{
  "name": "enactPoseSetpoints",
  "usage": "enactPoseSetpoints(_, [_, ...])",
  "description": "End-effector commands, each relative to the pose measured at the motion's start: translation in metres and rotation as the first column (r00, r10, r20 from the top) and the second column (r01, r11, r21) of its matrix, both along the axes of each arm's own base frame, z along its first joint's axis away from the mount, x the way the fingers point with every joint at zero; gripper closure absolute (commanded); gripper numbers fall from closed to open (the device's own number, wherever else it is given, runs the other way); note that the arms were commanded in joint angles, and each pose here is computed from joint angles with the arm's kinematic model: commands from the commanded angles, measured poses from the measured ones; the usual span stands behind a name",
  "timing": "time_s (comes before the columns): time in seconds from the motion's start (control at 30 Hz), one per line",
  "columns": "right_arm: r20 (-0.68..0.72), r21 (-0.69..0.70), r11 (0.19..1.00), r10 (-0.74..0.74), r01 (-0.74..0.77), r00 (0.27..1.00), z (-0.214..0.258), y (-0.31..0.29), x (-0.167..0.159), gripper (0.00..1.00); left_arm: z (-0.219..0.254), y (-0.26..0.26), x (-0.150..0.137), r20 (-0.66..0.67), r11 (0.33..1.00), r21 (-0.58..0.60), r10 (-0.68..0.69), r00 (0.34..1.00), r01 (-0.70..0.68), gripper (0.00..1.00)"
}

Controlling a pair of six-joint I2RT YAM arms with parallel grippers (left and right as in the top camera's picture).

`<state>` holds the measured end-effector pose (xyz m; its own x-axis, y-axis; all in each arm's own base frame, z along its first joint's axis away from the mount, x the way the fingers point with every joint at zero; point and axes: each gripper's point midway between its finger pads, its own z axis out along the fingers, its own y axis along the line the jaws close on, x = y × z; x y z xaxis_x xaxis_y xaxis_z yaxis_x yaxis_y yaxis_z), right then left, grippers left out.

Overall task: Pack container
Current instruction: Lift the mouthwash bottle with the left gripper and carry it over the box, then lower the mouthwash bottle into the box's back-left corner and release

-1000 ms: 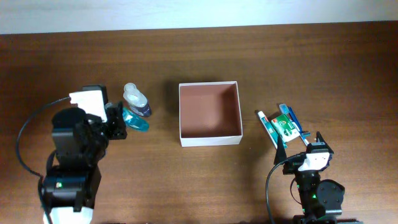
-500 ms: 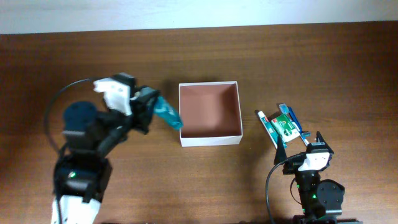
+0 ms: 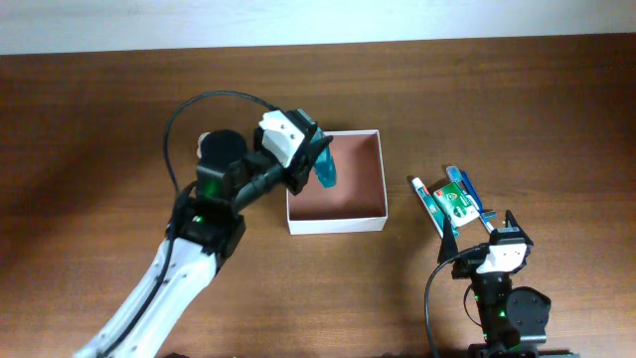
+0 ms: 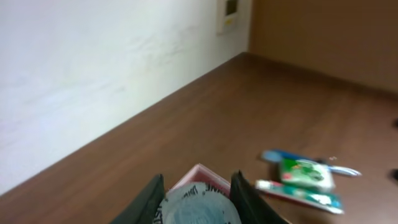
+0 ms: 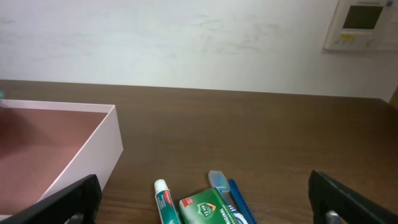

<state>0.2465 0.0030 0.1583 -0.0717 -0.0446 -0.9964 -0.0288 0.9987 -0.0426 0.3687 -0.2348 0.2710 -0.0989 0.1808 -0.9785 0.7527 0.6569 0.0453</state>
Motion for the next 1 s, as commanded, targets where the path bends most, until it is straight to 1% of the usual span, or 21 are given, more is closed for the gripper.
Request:
enactPoseSetpoints(0.0, [0.000, 0.002, 1.000, 0.018, -0.018, 1.000, -0.001, 0.004, 0.000, 0.01, -0.006, 0.003, 0.018, 0.079, 0.997, 0.066, 0.042, 0.996, -0.048, 0.91])
enactPoseSetpoints(0.17, [0.000, 0.002, 1.000, 0.018, -0.018, 1.000, -0.001, 0.004, 0.000, 0.02, -0.026, 0.000, 0.028, 0.122, 0.988, 0.151, 0.018, 0.992, -0.037, 0.91])
enactPoseSetpoints(0.43, [0.000, 0.002, 1.000, 0.018, -0.018, 1.000, -0.001, 0.004, 0.000, 0.01, -0.051, 0.006, 0.043, 0.160, 0.961, 0.264, 0.037, 0.986, -0.079, 0.91])
enactPoseSetpoints(0.73, [0.000, 0.002, 1.000, 0.018, -0.018, 1.000, -0.001, 0.004, 0.000, 0.02, -0.075, 0.008, 0.050, 0.143, 0.945, 0.317, 0.035, 0.989, -0.079, 0.91])
enactPoseSetpoints(0.97, [0.000, 0.002, 1.000, 0.018, -0.018, 1.000, -0.001, 0.004, 0.000, 0.01, -0.087, 0.008, 0.053, 0.121, 0.943, 0.326, 0.033, 0.992, -0.071, 0.91])
